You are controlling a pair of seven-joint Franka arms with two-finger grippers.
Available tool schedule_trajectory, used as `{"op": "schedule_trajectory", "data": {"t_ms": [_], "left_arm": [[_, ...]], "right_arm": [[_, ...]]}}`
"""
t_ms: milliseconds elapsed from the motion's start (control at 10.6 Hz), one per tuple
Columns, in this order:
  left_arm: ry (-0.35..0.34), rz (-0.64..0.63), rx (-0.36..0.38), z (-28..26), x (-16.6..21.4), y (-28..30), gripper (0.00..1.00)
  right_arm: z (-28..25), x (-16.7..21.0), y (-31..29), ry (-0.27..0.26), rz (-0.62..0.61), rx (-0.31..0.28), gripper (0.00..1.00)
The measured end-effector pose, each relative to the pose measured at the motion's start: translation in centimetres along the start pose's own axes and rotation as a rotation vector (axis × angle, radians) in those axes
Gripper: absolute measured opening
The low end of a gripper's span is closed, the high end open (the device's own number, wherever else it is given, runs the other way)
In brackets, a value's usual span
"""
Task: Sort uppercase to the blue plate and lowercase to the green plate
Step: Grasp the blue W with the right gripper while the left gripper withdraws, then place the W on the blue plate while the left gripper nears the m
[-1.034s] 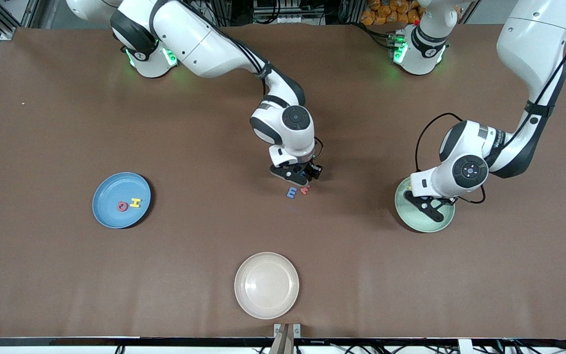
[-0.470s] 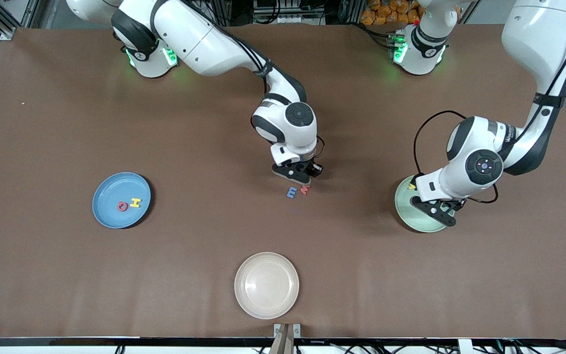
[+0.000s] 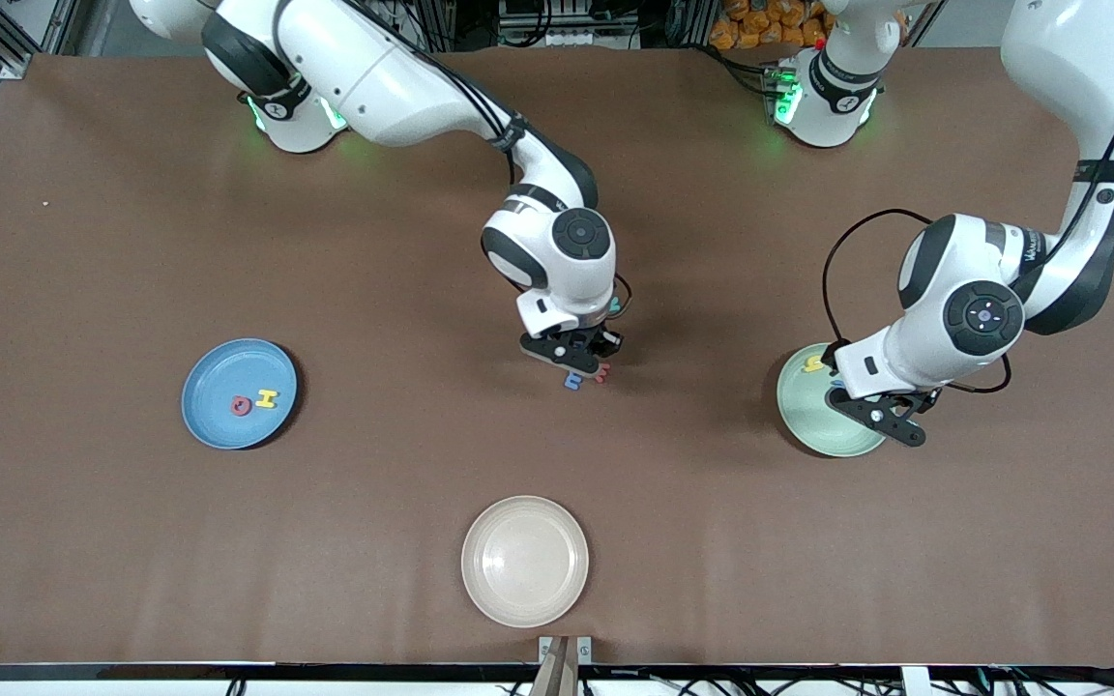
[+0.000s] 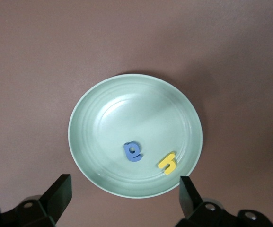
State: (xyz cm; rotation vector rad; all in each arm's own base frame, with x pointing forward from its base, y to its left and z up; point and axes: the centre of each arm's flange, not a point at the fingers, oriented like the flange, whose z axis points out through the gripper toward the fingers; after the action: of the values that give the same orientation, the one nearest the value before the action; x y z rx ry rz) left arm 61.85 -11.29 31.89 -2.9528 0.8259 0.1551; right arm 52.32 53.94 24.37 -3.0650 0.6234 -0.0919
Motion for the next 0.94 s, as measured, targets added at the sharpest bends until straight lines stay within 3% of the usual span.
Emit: {"op": "schedule_trajectory", "data": {"t_ms": [282, 470, 658, 940], "left_arm": [[0.010, -0.070, -0.044, -0.3, 0.5, 1.4, 1.00], [0.015, -0.113, -0.060, -0.8, 1.4, 4.3, 1.00], [0.016, -0.152, -0.076, -1.2, 2.3, 7.9, 1.00], [0.012, -0.195, -0.073, -1.6, 3.3, 13.2, 1.00]], "right_arm": [[-4.0, 5.6, 2.7, -0.015, -0.020, -0.015, 0.35], [-6.0, 9.8, 5.4, -0.054, -0.057, -0.032, 0.35], [-8.9, 15.1, 9.8, -0.104, -0.119, -0.048, 0.35], [-11.5, 22.6, 18.8, -0.135, -0.263, -0.060, 0.35]]}}
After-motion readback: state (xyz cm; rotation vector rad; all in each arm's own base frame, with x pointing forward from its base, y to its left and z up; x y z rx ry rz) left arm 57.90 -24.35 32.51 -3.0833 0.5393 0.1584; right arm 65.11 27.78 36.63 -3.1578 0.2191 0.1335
